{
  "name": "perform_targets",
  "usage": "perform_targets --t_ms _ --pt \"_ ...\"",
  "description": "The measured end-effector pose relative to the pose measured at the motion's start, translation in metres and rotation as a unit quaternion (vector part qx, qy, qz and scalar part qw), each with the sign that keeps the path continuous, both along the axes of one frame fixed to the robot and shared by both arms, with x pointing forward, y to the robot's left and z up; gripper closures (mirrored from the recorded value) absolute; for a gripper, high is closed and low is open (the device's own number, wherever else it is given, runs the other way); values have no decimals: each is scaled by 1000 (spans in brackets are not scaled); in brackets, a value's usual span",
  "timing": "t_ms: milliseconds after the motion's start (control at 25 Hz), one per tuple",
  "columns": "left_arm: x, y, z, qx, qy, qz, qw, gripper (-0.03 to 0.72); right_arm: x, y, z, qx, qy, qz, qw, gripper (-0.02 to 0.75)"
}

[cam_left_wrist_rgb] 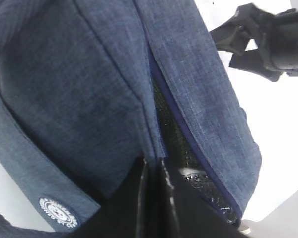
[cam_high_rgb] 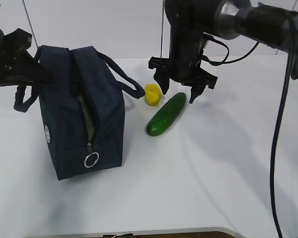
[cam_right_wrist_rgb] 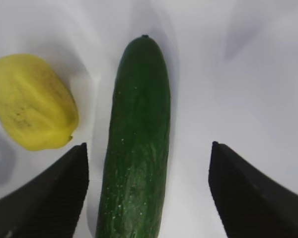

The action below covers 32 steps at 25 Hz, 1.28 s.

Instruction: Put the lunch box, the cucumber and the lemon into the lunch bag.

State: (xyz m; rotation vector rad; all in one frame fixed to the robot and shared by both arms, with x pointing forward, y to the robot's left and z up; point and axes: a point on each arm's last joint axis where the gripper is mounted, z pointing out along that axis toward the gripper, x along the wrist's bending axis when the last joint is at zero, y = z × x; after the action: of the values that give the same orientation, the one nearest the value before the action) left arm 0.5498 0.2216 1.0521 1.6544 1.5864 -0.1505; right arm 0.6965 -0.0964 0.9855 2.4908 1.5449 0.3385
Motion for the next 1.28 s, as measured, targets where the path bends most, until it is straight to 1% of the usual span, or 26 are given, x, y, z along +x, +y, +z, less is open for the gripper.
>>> perform_targets --t_ms 160,520,920,1280 --pt "0 0 0 0 0 0 1000 691 1 2 -9 4 10 -4 1000 148" --pt "0 0 0 0 0 0 1000 691 1 3 -12 8 13 -9 1000 150" --pt "0 0 0 0 0 0 1000 691 2 4 -21 9 23 -11 1000 151" --pt "0 0 0 0 0 0 1000 691 5 7 -31 19 25 -11 999 151"
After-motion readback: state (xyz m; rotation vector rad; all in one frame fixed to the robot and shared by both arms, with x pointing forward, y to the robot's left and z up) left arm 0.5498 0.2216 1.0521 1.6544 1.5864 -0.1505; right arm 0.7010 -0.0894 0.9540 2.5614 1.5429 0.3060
